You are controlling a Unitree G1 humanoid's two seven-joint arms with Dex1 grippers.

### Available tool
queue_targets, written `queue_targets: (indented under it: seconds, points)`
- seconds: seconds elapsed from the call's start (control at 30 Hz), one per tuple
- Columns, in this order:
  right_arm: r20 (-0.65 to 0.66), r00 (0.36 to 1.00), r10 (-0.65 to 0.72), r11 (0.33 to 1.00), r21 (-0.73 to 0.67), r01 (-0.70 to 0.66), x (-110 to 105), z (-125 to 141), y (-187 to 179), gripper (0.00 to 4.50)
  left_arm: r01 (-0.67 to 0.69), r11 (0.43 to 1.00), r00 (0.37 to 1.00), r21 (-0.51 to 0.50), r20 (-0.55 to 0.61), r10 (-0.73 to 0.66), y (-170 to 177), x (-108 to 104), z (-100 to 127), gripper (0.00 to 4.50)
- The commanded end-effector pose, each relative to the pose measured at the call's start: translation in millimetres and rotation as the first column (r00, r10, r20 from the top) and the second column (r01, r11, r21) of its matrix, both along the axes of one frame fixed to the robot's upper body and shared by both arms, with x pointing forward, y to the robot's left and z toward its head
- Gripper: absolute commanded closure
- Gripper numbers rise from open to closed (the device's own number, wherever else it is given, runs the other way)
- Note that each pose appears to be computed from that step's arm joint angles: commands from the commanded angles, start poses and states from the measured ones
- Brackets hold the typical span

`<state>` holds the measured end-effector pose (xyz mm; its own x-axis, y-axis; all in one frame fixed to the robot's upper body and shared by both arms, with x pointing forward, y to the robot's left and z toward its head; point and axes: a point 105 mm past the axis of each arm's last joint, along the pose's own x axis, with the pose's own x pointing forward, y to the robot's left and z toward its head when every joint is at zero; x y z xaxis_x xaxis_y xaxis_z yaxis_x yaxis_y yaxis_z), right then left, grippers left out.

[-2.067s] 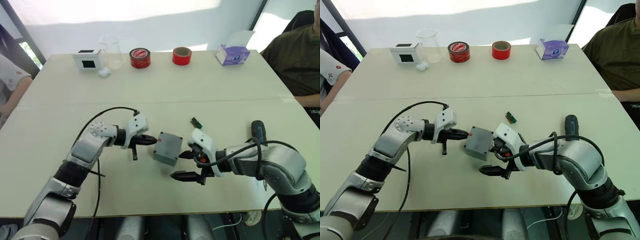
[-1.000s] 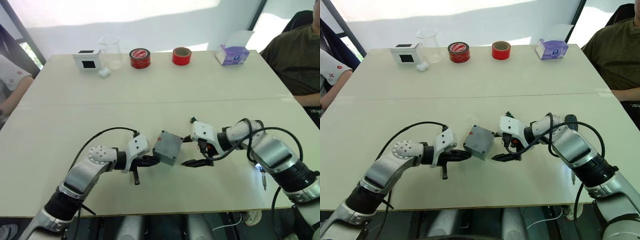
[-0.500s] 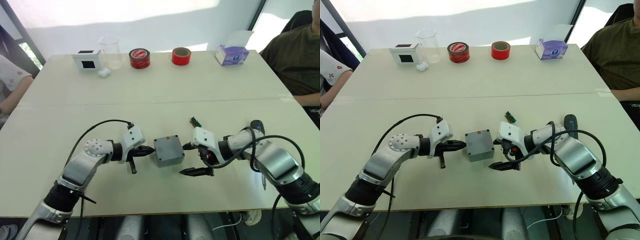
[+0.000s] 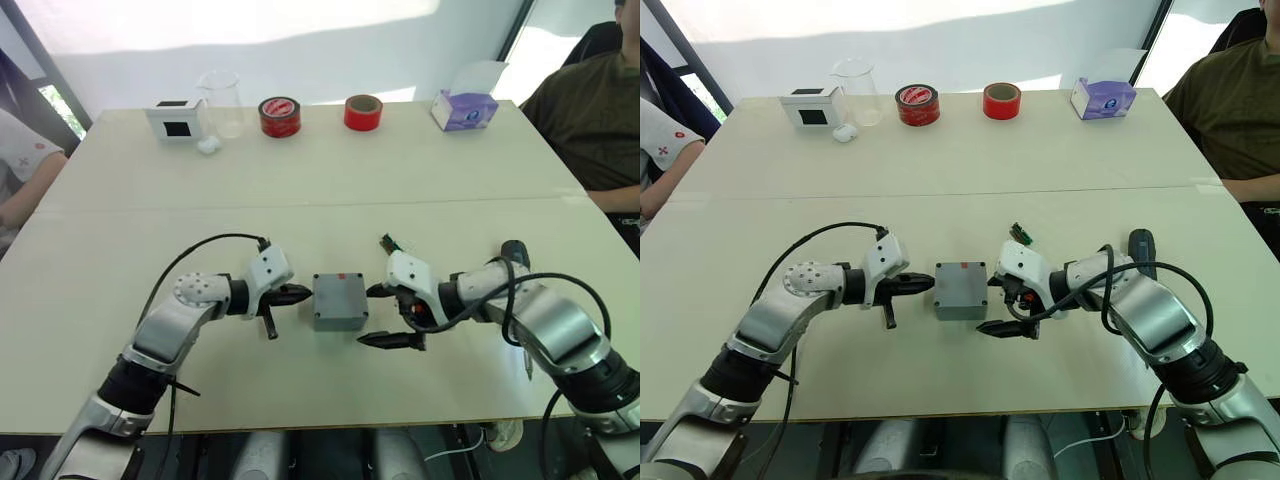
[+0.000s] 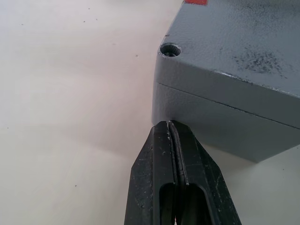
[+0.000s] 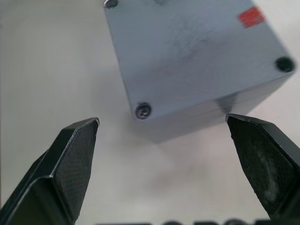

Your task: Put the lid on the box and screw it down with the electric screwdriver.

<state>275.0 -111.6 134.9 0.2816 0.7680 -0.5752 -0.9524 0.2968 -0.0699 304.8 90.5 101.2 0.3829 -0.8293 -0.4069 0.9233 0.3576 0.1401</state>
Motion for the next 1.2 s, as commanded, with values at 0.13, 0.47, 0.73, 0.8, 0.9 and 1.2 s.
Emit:
queue_targets:
  seconds: [0.13, 0.47, 0.73, 0.8, 0.9, 1.2]
  points:
    - [0.103, 0.985, -0.139, 0.986, 0.108, 0.128, 7, 48, -30, 0.05, -0.006, 1.0, 1.0, 0.01, 0.0, 0.006, 35, -11, 24, 4.5]
    - [0.139, 0.84, -0.525, 0.834, 0.279, 0.475, 86, 20, -68, 0.05, 0.015, 0.986, 1.0, -0.165, -0.025, -0.019, 38, -6, 92, 4.5]
    - [0.125, 0.835, -0.536, 0.816, 0.329, 0.475, 97, 13, -61, 1.33, 0.051, 0.986, 0.998, -0.157, -0.023, -0.055, 28, -12, 95, 4.5]
    - [0.126, 0.836, -0.534, 0.818, 0.328, 0.473, 97, 12, -60, 2.01, 0.052, 0.986, 0.998, -0.158, -0.026, -0.057, 27, -12, 95, 4.5]
    - [0.132, 0.83, -0.542, 0.814, 0.328, 0.479, 99, 10, -59, 2.72, 0.052, 0.987, 0.998, -0.15, -0.033, -0.058, 26, -13, 92, 4.5]
    - [0.124, 0.831, -0.542, 0.812, 0.331, 0.48, 105, 4, -51, 2.72, 0.045, 0.987, 0.998, -0.152, -0.032, -0.051, 25, -11, 90, 4.5]
